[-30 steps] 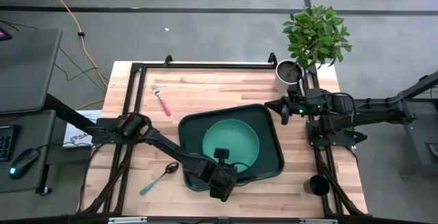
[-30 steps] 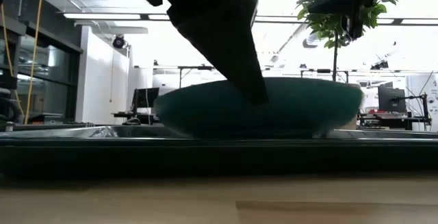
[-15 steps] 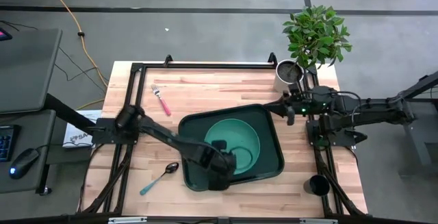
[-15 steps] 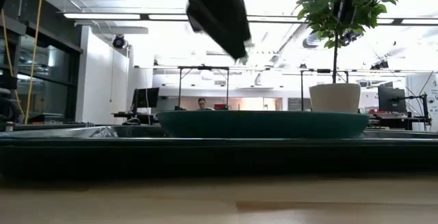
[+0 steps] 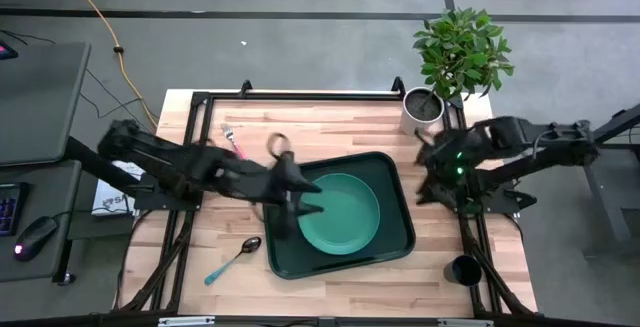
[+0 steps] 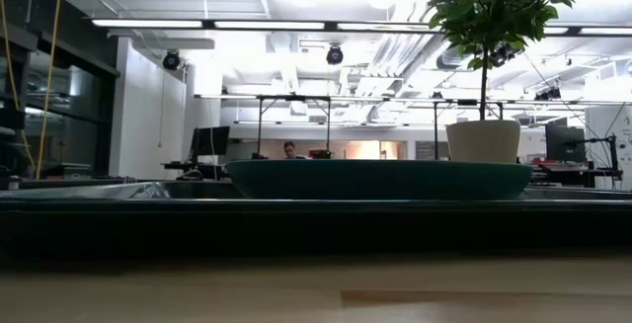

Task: Pick and place plate/cup/fork/spoon on tray
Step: Put the dark blue cup on the black serving tray to the top right of the green plate

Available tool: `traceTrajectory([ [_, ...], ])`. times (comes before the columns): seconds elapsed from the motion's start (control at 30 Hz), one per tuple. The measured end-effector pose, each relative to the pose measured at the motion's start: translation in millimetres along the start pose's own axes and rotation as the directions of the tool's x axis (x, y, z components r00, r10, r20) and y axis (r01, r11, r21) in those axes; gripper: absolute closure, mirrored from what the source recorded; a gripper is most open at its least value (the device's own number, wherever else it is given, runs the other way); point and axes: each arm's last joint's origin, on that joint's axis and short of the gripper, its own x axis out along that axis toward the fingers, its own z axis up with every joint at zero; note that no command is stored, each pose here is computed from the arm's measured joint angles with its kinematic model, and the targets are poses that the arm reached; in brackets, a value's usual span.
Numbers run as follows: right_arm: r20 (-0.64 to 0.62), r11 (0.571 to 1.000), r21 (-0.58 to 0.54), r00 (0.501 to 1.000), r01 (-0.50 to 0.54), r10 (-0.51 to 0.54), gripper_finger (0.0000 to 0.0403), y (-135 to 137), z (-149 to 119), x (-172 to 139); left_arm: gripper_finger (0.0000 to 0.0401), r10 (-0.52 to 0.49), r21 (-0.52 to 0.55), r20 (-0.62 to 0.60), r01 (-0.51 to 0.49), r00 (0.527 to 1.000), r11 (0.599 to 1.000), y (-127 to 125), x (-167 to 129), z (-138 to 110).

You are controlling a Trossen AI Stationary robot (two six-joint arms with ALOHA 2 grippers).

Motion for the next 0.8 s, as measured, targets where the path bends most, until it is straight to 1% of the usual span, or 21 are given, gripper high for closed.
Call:
traceTrajectory([
  [0.07,-0.151,0.997,0.045,0.987,0.068,-0.06,0.0213,1.6,-13.5,6.3,0.0202,-0.051,-0.023,0.098,0.054,0.994,0.998,-0.4,-12.1,0.6],
  [0.1,-0.206,0.994,0.065,0.976,0.089,-0.074,0.0213,2.4,-20.7,10.3,0.0202,-0.072,-0.032,0.135,0.077,0.988,0.997,0.3,-17.1,-1.0],
  [0.23,-0.336,0.981,0.111,0.935,0.158,-0.113,0.0213,6.0,-50.3,27.8,0.0202,-0.144,-0.056,0.258,0.164,0.955,0.985,1.7,-29.6,-10.3],
  [0.3,-0.369,0.973,0.121,0.919,0.198,-0.141,0.0213,7.1,-64.3,34.2,0.0202,-0.169,-0.063,0.305,0.197,0.937,0.978,2.4,-33.5,-13.8],
  [0.37,-0.402,0.958,0.148,0.9,0.245,-0.168,0.0213,7.4,-77.0,42.7,0.0202,-0.182,-0.066,0.328,0.215,0.927,0.974,3.8,-36.2,-18.0],
  [0.47,-0.438,0.953,0.175,0.886,0.249,-0.151,0.0213,12.2,-94.4,57.9,0.0202,-0.196,-0.07,0.357,0.235,0.913,0.969,6.1,-39.9,-19.8],
  [0.6,-0.474,0.955,0.189,0.873,0.229,-0.116,0.0213,17.6,-116.7,78.6,0.0202,-0.196,-0.07,0.359,0.236,0.912,0.969,7.3,-42.4,-20.2],
  [0.73,-0.513,0.926,0.197,0.839,0.322,-0.183,0.0213,14.0,-132.3,89.1,0.0202,-0.195,-0.071,0.36,0.236,0.912,0.969,7.8,-42.1,-20.0],
  [0.8,-0.501,0.912,0.206,0.839,0.355,-0.213,0.0213,14.3,-136.0,92.2,0.0202,-0.196,-0.07,0.361,0.236,0.912,0.969,7.9,-42.1,-19.9],
])
